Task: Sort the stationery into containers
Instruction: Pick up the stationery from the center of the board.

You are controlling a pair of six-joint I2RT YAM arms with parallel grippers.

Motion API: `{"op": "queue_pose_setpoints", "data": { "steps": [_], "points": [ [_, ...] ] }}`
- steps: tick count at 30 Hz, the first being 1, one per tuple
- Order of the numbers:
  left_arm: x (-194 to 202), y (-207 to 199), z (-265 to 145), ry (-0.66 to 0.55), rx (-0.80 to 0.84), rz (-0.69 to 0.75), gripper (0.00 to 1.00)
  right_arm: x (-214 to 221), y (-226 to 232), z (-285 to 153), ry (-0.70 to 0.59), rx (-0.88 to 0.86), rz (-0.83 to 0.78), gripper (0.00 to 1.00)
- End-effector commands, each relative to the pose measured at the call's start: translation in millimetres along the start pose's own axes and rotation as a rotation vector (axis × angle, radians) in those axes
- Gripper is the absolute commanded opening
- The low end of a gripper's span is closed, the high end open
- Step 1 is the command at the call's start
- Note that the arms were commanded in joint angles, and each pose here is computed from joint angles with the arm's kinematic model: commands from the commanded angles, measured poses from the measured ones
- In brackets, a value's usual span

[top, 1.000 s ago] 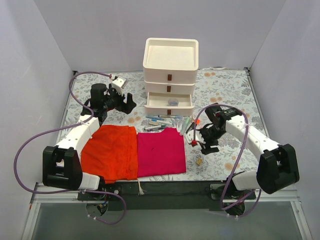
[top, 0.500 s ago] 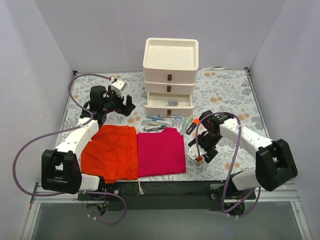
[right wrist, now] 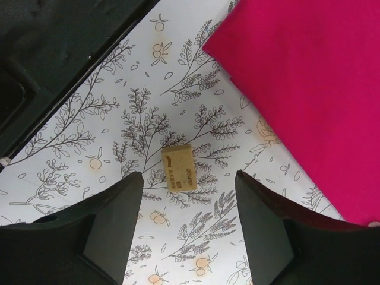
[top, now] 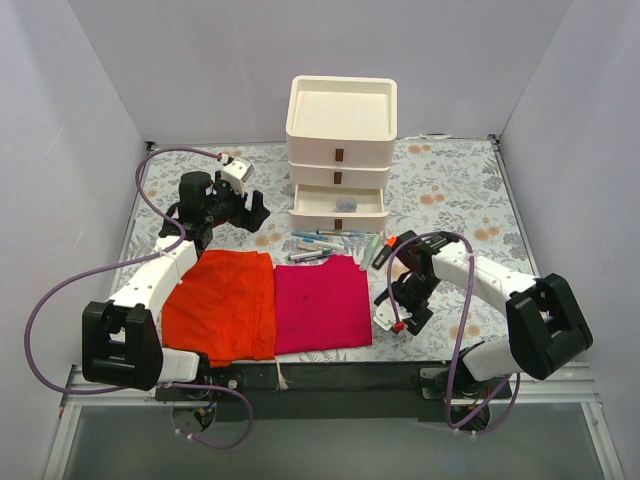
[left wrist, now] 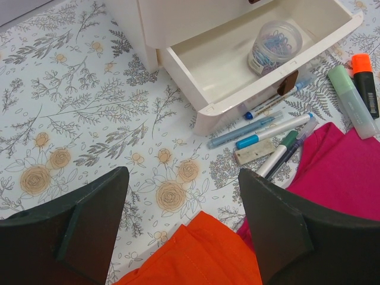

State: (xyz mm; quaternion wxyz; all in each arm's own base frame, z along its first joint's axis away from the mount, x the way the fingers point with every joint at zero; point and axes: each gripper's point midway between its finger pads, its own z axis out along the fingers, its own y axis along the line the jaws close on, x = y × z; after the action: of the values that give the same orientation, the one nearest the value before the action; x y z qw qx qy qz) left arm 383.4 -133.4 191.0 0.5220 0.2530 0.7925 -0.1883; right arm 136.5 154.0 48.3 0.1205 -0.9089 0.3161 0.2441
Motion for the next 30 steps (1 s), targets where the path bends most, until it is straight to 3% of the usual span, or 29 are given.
{"op": "queue_pose_setpoints", "data": {
  "steps": [1,3,12,20,24,27,30],
  "points": [
    [-6,1,-4,-0.012,-0.007,0.021,0.75,-1,2,9,-0.026,-0.024,0.023,0.7],
    [-5,0,-4,-0.011,-0.006,0.018,0.75,-1,-1,11,-0.023,-0.028,0.042,0.65],
    [0,1,-6,0.001,-0.018,0.016,0.75,12,2,20,0.02,-0.057,0.077,0.61],
    [2,1,-5,0.006,-0.015,0.012,0.75,26,15,29,0.076,-0.081,0.105,0.48],
    [1,2,-3,0.004,-0.016,0.012,0.75,30,6,25,0.099,-0.044,0.143,0.28],
    [-3,3,-2,-0.009,-0.016,0.015,0.75,34,-19,5,0.144,0.022,0.19,0.05],
    [-6,5,1,-0.018,-0.019,0.015,0.75,34,-64,-28,0.166,0.15,0.228,0.01]
  ]
}}
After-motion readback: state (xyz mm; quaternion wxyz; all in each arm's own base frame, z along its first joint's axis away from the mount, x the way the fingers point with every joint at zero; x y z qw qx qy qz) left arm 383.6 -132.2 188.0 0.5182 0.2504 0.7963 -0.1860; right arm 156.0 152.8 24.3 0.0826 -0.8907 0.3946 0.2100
